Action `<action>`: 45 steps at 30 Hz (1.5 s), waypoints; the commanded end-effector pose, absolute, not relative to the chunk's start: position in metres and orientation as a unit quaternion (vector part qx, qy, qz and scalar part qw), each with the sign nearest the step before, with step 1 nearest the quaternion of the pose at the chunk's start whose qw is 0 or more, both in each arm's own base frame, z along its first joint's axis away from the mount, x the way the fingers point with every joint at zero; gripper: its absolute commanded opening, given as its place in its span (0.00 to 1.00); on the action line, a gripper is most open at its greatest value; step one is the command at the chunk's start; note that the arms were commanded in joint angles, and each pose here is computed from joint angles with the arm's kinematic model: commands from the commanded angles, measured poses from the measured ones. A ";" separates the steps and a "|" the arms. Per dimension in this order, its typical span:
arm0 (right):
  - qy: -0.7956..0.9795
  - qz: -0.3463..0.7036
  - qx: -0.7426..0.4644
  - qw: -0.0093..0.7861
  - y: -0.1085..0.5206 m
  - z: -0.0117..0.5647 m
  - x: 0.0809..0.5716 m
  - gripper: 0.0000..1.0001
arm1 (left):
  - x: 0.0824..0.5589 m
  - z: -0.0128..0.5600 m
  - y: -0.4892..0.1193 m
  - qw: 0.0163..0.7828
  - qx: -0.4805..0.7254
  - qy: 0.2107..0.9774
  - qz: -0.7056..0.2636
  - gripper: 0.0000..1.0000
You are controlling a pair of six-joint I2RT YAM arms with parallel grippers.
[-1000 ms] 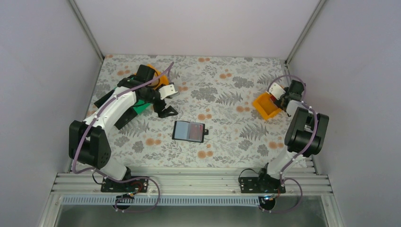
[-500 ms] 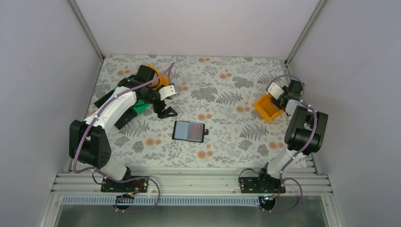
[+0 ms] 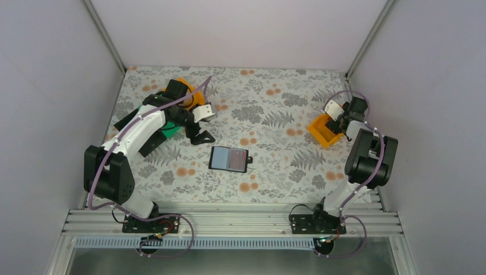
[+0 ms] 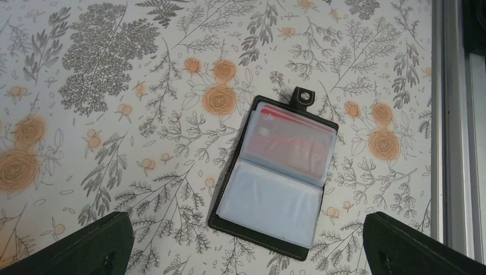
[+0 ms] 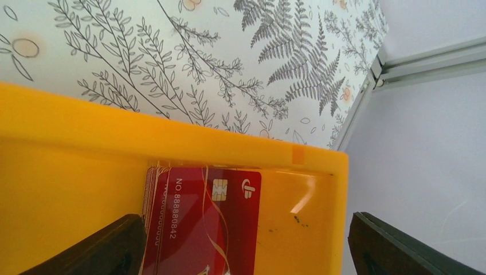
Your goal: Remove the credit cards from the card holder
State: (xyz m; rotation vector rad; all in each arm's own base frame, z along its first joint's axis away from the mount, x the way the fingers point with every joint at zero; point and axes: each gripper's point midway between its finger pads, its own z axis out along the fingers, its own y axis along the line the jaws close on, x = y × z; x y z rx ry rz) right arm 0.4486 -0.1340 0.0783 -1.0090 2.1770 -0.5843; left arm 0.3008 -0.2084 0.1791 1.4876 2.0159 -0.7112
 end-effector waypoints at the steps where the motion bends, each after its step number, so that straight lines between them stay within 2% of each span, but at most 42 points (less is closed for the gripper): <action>1: 0.820 -0.215 -0.387 0.363 -0.122 0.105 0.449 0.90 | 0.296 0.198 -0.212 0.291 0.566 0.721 -0.275 1.00; 2: 0.816 -0.221 -0.388 0.366 -0.122 0.109 0.448 0.95 | 0.295 0.199 -0.212 0.293 0.566 0.720 -0.275 1.00; 7: 0.801 -0.248 -0.354 0.414 -0.126 0.155 0.453 0.96 | 0.290 0.196 -0.211 0.291 0.563 0.721 -0.278 1.00; 13: 0.763 -0.146 -0.233 0.585 -0.089 0.289 0.475 0.99 | 0.278 0.176 -0.208 0.275 0.548 0.736 -0.288 1.00; 15: 0.749 -0.106 -0.213 0.619 -0.056 0.328 0.474 0.98 | 0.274 0.164 -0.204 0.269 0.537 0.747 -0.284 1.00; 18: 0.765 -0.035 -0.190 0.614 0.024 0.343 0.474 0.92 | 0.270 0.143 -0.199 0.257 0.521 0.766 -0.275 1.00; 19: 0.780 -0.004 -0.174 0.602 0.046 0.340 0.473 0.92 | 0.268 0.136 -0.198 0.249 0.516 0.771 -0.279 0.99; 23: 0.839 0.136 -0.106 0.515 0.133 0.294 0.443 0.76 | 0.262 0.114 -0.201 0.231 0.501 0.778 -0.301 0.91; 27: 0.884 0.246 -0.066 0.392 0.208 0.222 0.383 0.72 | 0.260 0.086 -0.202 0.191 0.474 0.800 -0.315 0.81; 29: 0.906 0.275 -0.034 0.320 0.232 0.184 0.353 0.72 | 0.250 0.080 -0.209 0.159 0.461 0.795 -0.359 0.77; 31: 0.920 0.287 -0.031 0.266 0.255 0.149 0.322 0.71 | 0.243 0.075 -0.214 0.132 0.445 0.792 -0.396 0.74; 34: 0.925 0.303 -0.076 0.214 0.300 0.123 0.282 0.67 | 0.248 0.055 -0.209 0.112 0.424 0.814 -0.382 0.70; 37: 0.936 0.294 -0.109 0.160 0.323 0.093 0.260 0.53 | 0.252 0.043 -0.202 0.115 0.418 0.829 -0.354 0.66; 40: 0.951 0.263 -0.105 0.123 0.322 0.060 0.251 0.43 | 0.252 0.042 -0.202 0.114 0.417 0.830 -0.351 0.65; 45: 0.969 0.198 -0.088 0.116 0.298 0.041 0.248 0.43 | 0.252 0.040 -0.201 0.111 0.418 0.830 -0.352 0.63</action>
